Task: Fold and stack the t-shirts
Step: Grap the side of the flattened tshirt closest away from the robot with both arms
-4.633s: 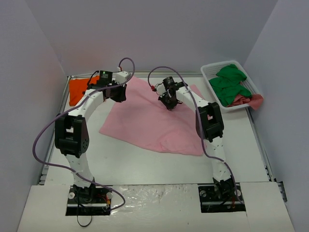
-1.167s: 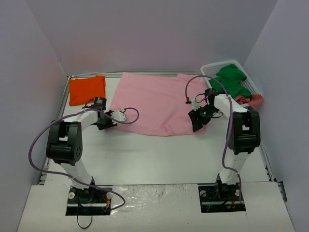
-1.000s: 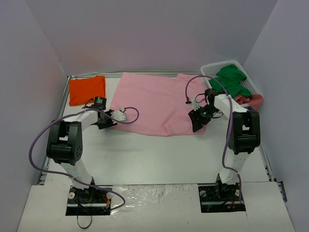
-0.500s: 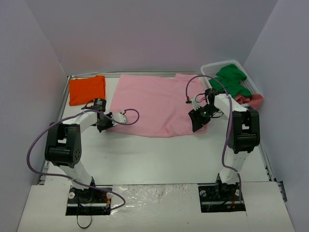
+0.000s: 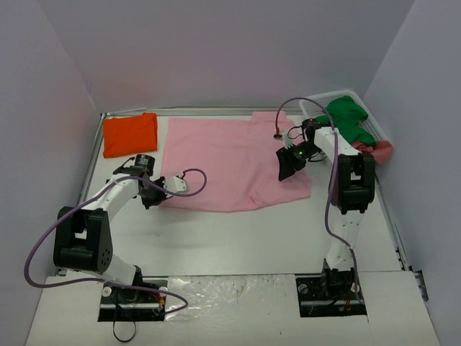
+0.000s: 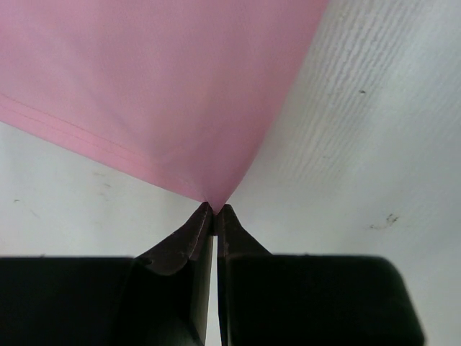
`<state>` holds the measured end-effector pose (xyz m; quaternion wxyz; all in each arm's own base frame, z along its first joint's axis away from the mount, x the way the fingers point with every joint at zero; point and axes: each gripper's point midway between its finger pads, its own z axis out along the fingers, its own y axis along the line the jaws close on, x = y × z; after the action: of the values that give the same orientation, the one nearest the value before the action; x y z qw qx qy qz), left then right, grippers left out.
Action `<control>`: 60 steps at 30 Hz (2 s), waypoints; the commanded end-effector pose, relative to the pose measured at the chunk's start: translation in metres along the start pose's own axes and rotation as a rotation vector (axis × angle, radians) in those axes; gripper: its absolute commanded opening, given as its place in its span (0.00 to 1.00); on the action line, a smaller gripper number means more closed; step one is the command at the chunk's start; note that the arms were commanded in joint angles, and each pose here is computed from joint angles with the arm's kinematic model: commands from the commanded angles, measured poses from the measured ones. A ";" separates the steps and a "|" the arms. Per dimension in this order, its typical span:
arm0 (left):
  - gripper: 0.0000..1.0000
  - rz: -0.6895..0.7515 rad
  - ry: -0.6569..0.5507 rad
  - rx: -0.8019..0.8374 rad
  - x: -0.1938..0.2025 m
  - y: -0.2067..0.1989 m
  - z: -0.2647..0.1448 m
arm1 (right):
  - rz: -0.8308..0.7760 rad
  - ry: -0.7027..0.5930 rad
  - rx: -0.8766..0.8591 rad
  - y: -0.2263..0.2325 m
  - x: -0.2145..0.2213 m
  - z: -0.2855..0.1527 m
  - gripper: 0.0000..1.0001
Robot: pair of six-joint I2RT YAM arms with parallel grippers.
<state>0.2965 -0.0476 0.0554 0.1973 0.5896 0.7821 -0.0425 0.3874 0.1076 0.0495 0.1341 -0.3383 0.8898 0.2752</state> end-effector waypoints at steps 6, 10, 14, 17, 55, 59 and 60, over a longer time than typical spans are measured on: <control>0.02 -0.045 -0.016 0.020 -0.002 -0.020 -0.010 | 0.017 0.054 -0.100 0.012 -0.008 0.017 0.45; 0.02 -0.046 -0.008 0.016 -0.002 -0.022 -0.011 | 0.001 0.059 -0.126 0.011 -0.014 0.025 0.45; 0.02 -0.052 -0.008 0.013 -0.003 -0.023 -0.012 | -0.019 0.076 -0.161 0.017 -0.017 0.032 0.45; 0.02 -0.053 -0.007 0.011 -0.004 -0.023 -0.012 | -0.037 0.096 -0.166 0.021 -0.018 0.039 0.45; 0.02 -0.036 0.046 -0.034 0.011 -0.031 -0.023 | -0.088 0.064 -0.058 0.066 0.016 -0.041 0.00; 0.02 -0.029 0.039 -0.040 0.009 -0.033 -0.030 | -0.100 0.051 -0.032 0.076 0.023 -0.055 0.00; 0.02 -0.028 0.044 -0.031 0.010 -0.036 -0.032 | -0.100 0.051 -0.032 0.078 0.025 -0.057 0.00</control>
<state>0.2621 -0.0428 0.0643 0.1911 0.5684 0.8000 -0.0204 0.3341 0.1157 0.1027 0.1287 -0.3879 0.8697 0.2768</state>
